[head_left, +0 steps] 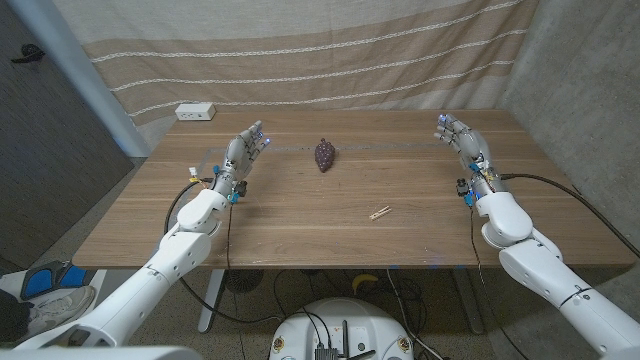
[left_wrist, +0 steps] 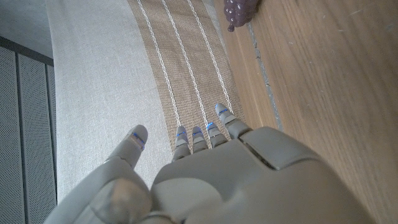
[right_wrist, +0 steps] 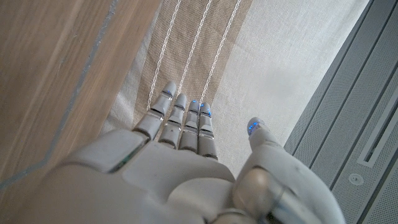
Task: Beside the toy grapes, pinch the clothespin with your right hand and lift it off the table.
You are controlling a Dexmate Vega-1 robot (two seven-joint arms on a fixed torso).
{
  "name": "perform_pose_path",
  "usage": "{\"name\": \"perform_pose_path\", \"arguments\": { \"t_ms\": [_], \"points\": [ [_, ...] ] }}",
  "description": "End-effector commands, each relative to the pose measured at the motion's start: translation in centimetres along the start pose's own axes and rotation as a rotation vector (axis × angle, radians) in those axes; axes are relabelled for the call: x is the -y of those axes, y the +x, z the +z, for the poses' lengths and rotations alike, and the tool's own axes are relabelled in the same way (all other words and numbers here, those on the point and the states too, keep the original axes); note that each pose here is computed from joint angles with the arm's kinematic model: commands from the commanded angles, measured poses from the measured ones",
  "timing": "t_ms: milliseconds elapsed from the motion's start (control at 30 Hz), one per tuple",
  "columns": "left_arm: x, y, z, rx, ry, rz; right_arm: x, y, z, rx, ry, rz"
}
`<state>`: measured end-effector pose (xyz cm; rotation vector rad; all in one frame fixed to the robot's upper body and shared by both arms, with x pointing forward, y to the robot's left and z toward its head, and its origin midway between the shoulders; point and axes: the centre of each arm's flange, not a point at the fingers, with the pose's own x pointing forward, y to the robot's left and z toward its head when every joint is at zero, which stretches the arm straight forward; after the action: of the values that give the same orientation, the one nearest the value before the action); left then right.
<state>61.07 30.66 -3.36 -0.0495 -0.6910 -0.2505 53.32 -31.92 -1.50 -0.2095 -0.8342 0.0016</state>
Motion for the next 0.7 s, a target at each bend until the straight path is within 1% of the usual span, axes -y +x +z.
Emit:
{"name": "perform_pose_path", "arguments": {
  "t_ms": [33,200,367,600,700],
  "points": [
    [0.2,0.0,0.1,0.003,-0.004,-0.009,0.1,-0.3,2.0,0.018,-0.1,0.026],
    [0.3,0.2,0.3,0.007,0.001,-0.013,0.1,-0.5,2.2,0.024,-0.127,0.021],
    [0.2,0.3,0.2,0.003,-0.001,-0.015,0.0,-0.9,2.8,0.032,-0.175,0.018],
    [0.2,0.3,0.1,0.004,-0.009,-0.012,-0.1,-1.3,3.6,0.034,-0.234,0.026],
    [0.2,0.2,0.2,0.008,-0.007,-0.01,-0.1,-1.5,4.0,0.024,-0.267,0.04]
  ]
}}
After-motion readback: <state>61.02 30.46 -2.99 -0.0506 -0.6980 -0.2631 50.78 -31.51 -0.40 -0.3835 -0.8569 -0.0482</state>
